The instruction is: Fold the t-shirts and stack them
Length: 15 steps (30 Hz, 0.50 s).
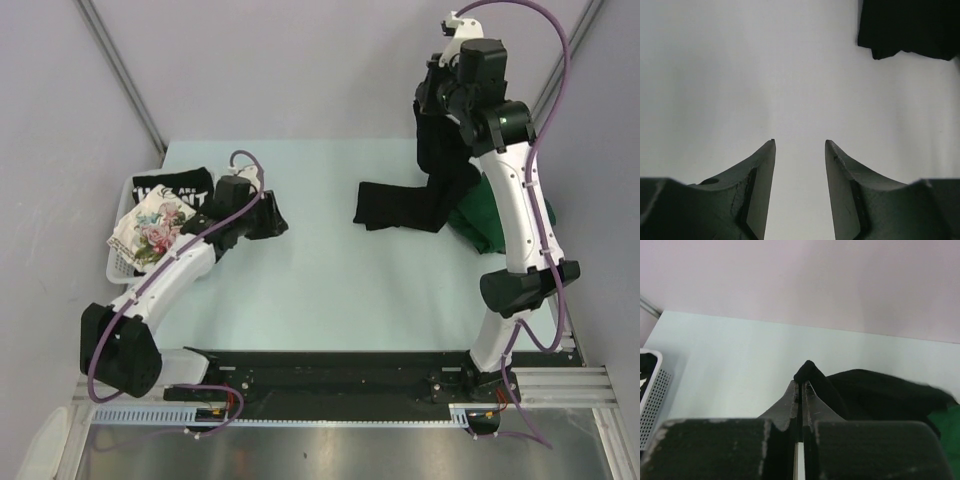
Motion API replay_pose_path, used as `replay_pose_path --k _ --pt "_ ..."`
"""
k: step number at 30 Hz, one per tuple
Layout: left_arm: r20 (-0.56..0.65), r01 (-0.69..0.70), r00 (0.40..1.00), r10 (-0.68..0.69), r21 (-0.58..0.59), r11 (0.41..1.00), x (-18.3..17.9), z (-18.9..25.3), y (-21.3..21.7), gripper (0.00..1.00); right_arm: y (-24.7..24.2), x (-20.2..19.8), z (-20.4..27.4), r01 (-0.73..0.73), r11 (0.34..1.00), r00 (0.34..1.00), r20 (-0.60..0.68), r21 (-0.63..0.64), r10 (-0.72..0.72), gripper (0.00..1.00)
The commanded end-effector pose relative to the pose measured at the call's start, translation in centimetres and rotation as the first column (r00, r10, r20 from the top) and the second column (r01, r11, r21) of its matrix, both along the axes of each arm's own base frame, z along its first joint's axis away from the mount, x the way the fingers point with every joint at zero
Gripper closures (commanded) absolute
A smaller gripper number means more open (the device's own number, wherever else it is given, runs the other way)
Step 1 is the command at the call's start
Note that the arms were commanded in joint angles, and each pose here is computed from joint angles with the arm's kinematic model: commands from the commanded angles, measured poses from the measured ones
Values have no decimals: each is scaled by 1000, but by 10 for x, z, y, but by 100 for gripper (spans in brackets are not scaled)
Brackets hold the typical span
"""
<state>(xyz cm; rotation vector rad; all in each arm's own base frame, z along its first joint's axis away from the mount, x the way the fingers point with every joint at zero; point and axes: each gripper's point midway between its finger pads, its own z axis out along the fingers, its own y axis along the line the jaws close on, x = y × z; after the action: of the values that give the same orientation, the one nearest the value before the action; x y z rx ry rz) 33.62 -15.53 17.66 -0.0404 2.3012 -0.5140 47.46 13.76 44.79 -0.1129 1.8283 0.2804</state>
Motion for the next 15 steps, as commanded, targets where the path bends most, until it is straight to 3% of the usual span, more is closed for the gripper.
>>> replay_pose_path --k 1,15 --pt "8 87 996 -87 -69 994 -3 2 -39 51 3 -9 27 -9 1000 996 87 3 9 100" --pt "-64 296 951 -304 -112 949 9 -40 -162 50 -24 -23 -9 59 996 998 11 -74 -58 100"
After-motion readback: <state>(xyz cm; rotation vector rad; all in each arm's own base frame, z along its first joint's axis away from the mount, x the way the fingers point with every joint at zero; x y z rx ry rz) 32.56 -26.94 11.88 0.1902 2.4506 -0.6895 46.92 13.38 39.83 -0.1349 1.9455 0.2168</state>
